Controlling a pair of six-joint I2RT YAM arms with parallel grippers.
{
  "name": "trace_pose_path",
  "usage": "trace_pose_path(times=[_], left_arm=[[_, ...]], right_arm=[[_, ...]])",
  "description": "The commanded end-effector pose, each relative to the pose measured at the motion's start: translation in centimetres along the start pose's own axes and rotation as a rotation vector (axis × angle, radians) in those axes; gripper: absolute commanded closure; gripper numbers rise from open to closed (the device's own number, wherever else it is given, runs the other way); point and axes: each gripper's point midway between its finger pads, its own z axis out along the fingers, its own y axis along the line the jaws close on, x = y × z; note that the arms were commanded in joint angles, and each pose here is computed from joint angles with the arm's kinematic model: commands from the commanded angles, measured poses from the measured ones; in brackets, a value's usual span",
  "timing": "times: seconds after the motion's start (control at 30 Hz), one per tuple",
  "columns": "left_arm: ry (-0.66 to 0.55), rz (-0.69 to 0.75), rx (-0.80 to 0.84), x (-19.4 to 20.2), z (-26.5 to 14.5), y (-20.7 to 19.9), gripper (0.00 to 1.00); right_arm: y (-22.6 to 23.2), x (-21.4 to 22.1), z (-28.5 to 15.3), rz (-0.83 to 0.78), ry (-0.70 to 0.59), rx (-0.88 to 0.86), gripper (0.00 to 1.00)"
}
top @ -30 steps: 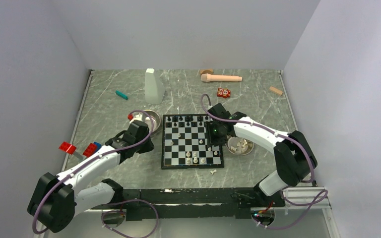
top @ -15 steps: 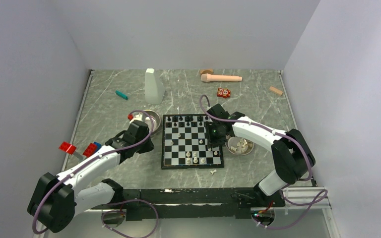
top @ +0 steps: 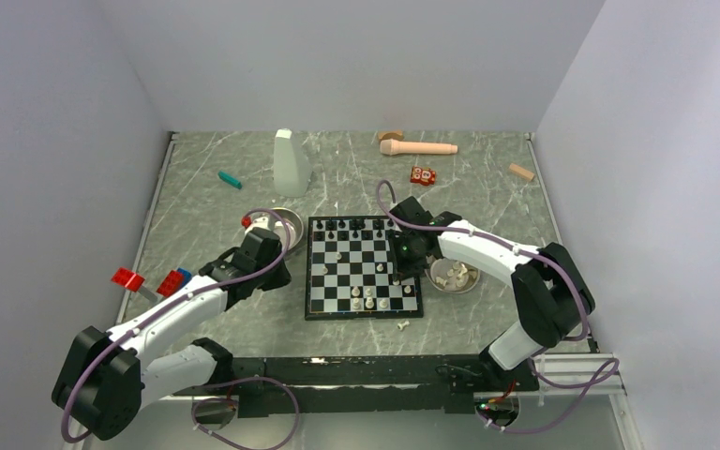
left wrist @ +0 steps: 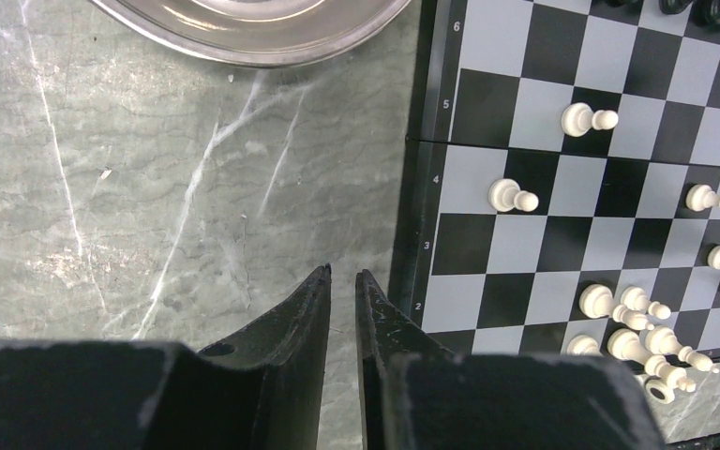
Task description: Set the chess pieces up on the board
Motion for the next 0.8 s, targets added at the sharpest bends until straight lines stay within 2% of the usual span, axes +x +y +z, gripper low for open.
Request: trace_pose_path(times=[0.0,0.2,0.6,0.77], left_arm=[[-0.019,-0.008,0.019,-0.36,-0.08,-0.22,0.78],[-0.021,-0.013,0.019,-0.39,-0.17,-0.20,0.78],[-0.021,-0.014,0.019,-0.31,-0.26,-0.14,0.78],[-0.027,-0.015,0.016,-0.38,-0.38,-0.03,0.78]], right_arm=[[1.09,-1.13,-0.01,-0.022,-0.028,-0.036,0.75],[1.16,-1.04,0.18,-0.027,-0.023,-0.034,0.75],[1.29,-0.77,0.17,-0.048,-0.017,-0.042,0.86],[1.49,-0.22,-0.09,-0.080,-0.009,-0.040,0.87]])
